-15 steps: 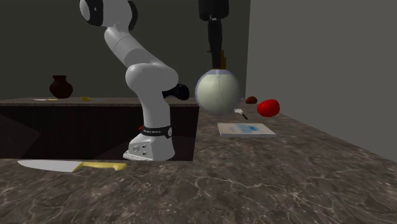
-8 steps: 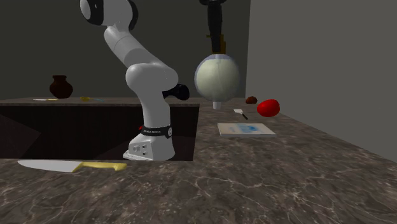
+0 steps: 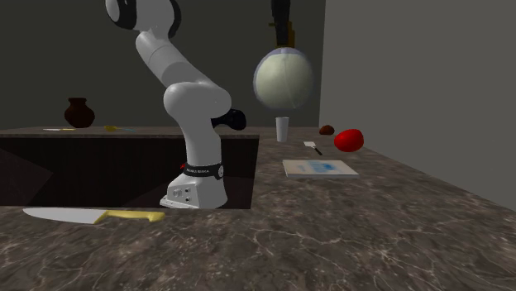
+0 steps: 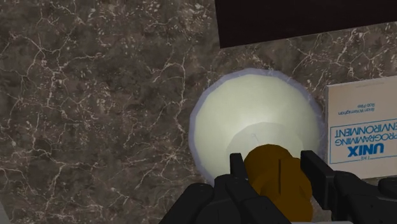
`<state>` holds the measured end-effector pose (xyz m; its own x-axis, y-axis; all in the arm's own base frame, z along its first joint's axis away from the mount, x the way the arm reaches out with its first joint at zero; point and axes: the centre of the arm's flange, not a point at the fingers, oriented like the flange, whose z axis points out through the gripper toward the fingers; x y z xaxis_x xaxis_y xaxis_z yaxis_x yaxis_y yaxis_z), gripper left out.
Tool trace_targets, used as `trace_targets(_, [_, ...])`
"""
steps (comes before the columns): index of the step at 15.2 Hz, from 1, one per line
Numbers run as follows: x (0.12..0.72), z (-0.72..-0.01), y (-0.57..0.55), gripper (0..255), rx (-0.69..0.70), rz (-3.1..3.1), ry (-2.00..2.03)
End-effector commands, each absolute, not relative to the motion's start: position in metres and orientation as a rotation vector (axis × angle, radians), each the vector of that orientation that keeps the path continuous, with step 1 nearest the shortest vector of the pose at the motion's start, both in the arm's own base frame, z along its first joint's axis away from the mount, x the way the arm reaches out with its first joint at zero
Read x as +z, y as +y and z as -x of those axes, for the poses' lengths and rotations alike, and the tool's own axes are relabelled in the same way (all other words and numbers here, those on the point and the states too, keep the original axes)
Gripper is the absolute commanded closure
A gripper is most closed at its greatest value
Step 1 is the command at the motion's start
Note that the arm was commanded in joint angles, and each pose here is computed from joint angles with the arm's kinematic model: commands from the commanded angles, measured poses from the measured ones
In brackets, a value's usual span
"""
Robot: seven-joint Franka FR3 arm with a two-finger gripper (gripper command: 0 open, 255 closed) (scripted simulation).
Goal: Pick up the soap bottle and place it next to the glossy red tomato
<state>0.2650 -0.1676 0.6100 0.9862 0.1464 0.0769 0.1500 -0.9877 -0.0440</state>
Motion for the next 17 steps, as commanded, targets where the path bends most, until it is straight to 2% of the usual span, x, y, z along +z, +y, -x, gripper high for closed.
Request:
trace_targets(1, [0.621,-0.265,-0.167,255,-0.114,3.081,-0.23])
trace_targets(17, [0.623,-0.362,0.005,255,-0.114,3.081,-0.23])
